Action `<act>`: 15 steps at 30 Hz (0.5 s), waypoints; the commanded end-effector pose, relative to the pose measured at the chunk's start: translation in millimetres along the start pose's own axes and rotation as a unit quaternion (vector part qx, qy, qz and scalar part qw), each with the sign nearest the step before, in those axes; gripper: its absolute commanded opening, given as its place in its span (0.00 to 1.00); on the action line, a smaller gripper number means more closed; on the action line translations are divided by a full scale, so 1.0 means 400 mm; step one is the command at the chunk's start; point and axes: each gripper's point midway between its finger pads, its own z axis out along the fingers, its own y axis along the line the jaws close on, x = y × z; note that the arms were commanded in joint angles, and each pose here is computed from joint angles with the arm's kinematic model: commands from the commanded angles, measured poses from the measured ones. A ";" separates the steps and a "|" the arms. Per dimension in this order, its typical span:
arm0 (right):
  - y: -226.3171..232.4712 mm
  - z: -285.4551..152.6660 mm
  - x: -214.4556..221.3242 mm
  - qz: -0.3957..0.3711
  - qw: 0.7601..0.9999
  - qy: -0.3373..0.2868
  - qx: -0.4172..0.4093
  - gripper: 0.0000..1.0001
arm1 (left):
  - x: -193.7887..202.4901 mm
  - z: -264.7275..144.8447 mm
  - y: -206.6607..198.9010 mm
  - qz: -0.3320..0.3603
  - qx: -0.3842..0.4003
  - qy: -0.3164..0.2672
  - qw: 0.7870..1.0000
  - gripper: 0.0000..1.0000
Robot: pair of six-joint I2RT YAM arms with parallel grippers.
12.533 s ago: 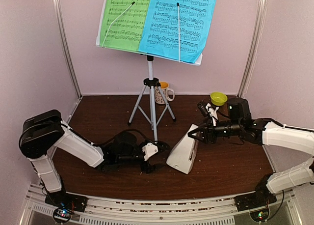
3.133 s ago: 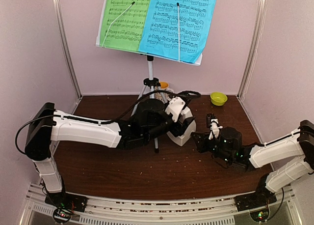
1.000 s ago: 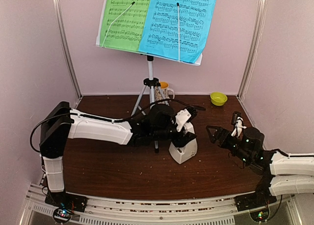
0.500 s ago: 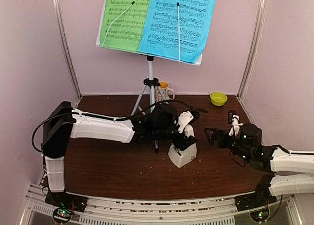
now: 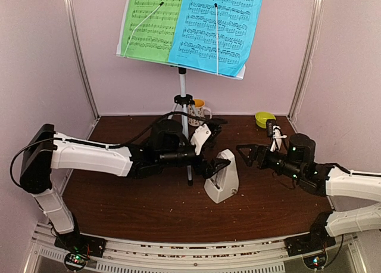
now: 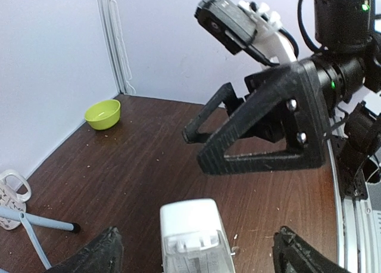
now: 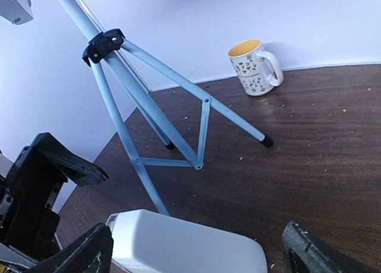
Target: Set up the instrument practice props
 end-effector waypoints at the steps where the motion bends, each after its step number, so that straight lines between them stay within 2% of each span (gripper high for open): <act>1: 0.066 0.018 -0.003 0.037 0.997 0.021 -0.067 1.00 | -0.015 -0.010 -0.003 -0.015 0.020 -0.049 0.998 0.86; 10: 0.086 0.063 0.023 0.098 0.989 0.045 -0.098 0.97 | 0.002 0.022 0.010 -0.027 0.013 -0.054 0.998 0.69; 15: 0.080 0.073 0.026 0.144 0.982 0.042 -0.115 0.96 | 0.010 0.032 0.014 -0.025 0.010 -0.051 0.998 0.65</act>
